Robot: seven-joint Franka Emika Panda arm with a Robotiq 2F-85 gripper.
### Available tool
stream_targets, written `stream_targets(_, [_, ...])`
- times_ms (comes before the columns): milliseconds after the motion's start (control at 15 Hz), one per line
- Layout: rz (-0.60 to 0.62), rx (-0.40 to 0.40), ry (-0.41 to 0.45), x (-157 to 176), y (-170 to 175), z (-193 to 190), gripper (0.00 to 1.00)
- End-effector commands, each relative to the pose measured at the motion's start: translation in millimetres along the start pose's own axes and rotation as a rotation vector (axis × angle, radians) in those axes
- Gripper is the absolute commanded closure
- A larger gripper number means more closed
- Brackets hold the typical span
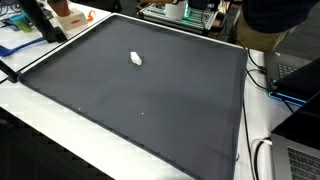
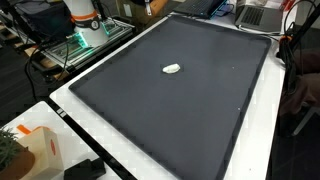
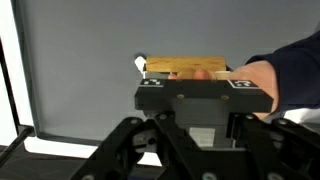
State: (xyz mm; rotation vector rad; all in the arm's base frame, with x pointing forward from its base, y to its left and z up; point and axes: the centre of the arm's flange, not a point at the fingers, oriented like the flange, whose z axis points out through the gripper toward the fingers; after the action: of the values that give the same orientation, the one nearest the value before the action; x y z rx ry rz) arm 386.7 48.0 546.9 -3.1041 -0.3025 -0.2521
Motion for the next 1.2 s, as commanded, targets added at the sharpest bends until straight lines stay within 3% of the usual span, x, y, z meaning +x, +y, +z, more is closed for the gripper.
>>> stream_targets(0, [0.007, -0.003, -0.013, -1.7, 2.8, 1.0, 0.77])
stream_targets(133, [-0.001, 0.001, 0.001, -0.1, -0.3, -0.4, 0.77])
stream_targets(200, [-0.001, 0.001, 0.001, 0.0, -0.4, -0.5, 0.52])
stream_targets(400, [-0.001, 0.000, 0.004, 0.6, -0.5, -1.7, 0.52])
stream_targets(467, [0.008, -0.008, 0.009, 0.7, 0.5, -2.8, 0.77])
stream_targets(667, [0.007, -0.010, 0.008, 1.7, 1.0, -4.0, 0.77])
stream_targets(733, [0.013, -0.013, 0.005, 2.6, 2.1, -3.4, 0.56])
stream_targets(800, [0.017, -0.016, 0.008, 3.0, 2.0, -3.5, 0.27])
stream_targets(867, [0.017, -0.018, 0.012, 2.6, 3.4, -4.4, 0.77])
stream_targets(933, [0.021, -0.012, 0.009, 2.8, 3.2, -4.5, 0.74])
stream_targets(1133, [0.019, -0.014, 0.011, 2.6, 2.6, -4.4, 0.78])
